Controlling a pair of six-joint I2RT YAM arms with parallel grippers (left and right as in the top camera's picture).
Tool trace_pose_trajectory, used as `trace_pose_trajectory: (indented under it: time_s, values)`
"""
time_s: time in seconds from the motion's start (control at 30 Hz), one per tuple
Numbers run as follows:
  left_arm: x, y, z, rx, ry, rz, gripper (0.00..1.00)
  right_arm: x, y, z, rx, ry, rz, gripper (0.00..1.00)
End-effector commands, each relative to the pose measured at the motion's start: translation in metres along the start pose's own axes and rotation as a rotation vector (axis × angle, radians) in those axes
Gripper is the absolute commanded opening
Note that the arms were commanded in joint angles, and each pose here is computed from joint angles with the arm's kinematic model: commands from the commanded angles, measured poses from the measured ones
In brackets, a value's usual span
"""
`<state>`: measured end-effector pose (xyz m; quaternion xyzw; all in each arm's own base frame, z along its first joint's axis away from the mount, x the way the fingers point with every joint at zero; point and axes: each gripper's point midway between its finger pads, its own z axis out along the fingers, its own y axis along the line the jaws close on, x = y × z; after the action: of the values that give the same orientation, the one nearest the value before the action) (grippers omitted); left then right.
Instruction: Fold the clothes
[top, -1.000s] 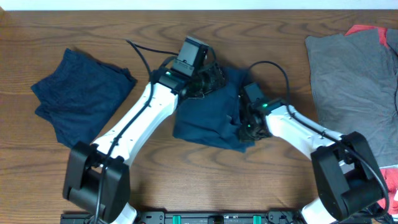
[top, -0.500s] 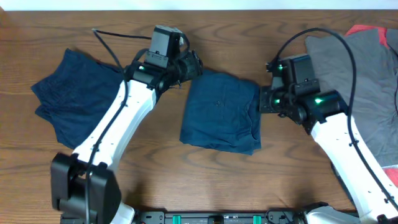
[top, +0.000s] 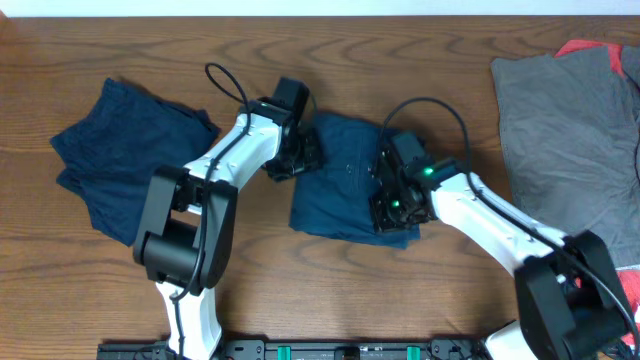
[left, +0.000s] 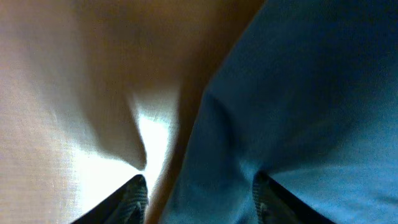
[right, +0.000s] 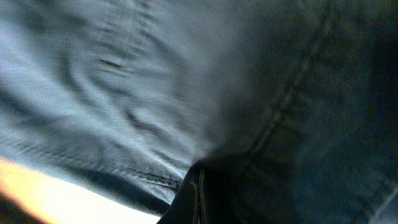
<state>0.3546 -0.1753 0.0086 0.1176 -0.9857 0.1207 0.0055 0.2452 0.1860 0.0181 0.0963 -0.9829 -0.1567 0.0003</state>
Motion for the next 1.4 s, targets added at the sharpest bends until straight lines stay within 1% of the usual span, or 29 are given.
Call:
trace_pose_trajectory:
  time_s: [0.0, 0.1, 0.2, 0.23, 0.27, 0.37, 0.43, 0.5, 0.53, 0.63, 0.67, 0.73, 0.77, 0.8, 0.87, 0.97, 1.03, 1.17, 1.3, 1.37]
  values:
    - [0.027, 0.011, 0.004, -0.056, 0.105, 0.002, 0.54, 0.012, -0.036, 0.017, 0.150, 0.033, 0.115, 0.01]
    - [0.058, 0.021, 0.000, -0.116, 0.220, -0.017, 0.54, 0.010, -0.073, 0.016, 0.305, -0.001, 0.214, 0.01]
    - [0.092, 0.014, -0.008, -0.096, 0.364, -0.038, 0.54, -0.010, -0.117, -0.002, 0.480, -0.122, 0.306, 0.02]
    - [0.103, 0.010, -0.012, -0.081, 0.404, -0.041, 0.54, -0.021, -0.126, -0.008, 0.508, -0.170, 0.323, 0.04]
    - [0.108, 0.008, -0.015, -0.077, 0.421, -0.039, 0.54, -0.030, -0.132, -0.012, 0.518, -0.210, 0.337, 0.08]
    - [0.114, -0.002, -0.029, -0.061, 0.392, 0.000, 0.54, -0.058, -0.136, -0.025, 0.491, -0.286, 0.314, 0.09]
    - [0.105, -0.009, -0.044, -0.034, 0.308, 0.035, 0.54, -0.072, -0.131, -0.032, 0.459, -0.309, 0.285, 0.11]
    - [0.085, -0.013, -0.061, -0.022, 0.166, 0.073, 0.56, -0.083, -0.125, -0.037, 0.435, -0.323, 0.246, 0.13]
    - [0.072, -0.015, -0.069, -0.015, 0.086, 0.090, 0.61, -0.086, -0.122, -0.039, 0.427, -0.329, 0.228, 0.15]
    - [0.021, -0.018, -0.098, -0.042, -0.216, 0.141, 0.94, -0.090, -0.113, -0.039, 0.393, -0.327, 0.204, 0.17]
    - [0.005, -0.029, -0.106, -0.014, -0.299, 0.226, 0.95, -0.088, -0.110, -0.037, 0.384, -0.320, 0.199, 0.18]
    - [-0.005, -0.046, -0.110, 0.038, -0.349, 0.344, 0.98, -0.086, -0.106, -0.035, 0.372, -0.308, 0.193, 0.19]
    - [-0.008, -0.055, -0.109, 0.062, -0.359, 0.416, 0.99, -0.085, -0.104, -0.034, 0.368, -0.303, 0.190, 0.20]
    - [-0.010, -0.060, -0.107, 0.077, -0.363, 0.461, 0.98, -0.084, -0.103, -0.034, 0.366, -0.298, 0.188, 0.21]
    - [-0.015, -0.064, -0.098, 0.082, -0.361, 0.516, 0.98, -0.081, -0.103, -0.033, 0.370, -0.285, 0.187, 0.23]
    - [-0.024, -0.061, -0.078, 0.067, -0.346, 0.528, 0.98, -0.076, -0.104, -0.032, 0.375, -0.266, 0.188, 0.27]
    - [-0.031, -0.059, -0.064, 0.069, -0.334, 0.528, 0.98, -0.074, -0.105, -0.032, 0.377, -0.257, 0.189, 0.28]
    - [-0.032, -0.075, -0.034, 0.175, -0.283, 0.623, 0.98, -0.070, -0.105, -0.031, 0.381, -0.240, 0.191, 0.29]
    - [-0.039, -0.075, -0.007, 0.182, -0.268, 0.625, 0.98, -0.066, -0.106, -0.030, 0.385, -0.225, 0.193, 0.29]
    - [-0.037, -0.073, 0.007, 0.191, -0.237, 0.611, 0.98, -0.064, -0.106, -0.030, 0.388, -0.215, 0.199, 0.29]
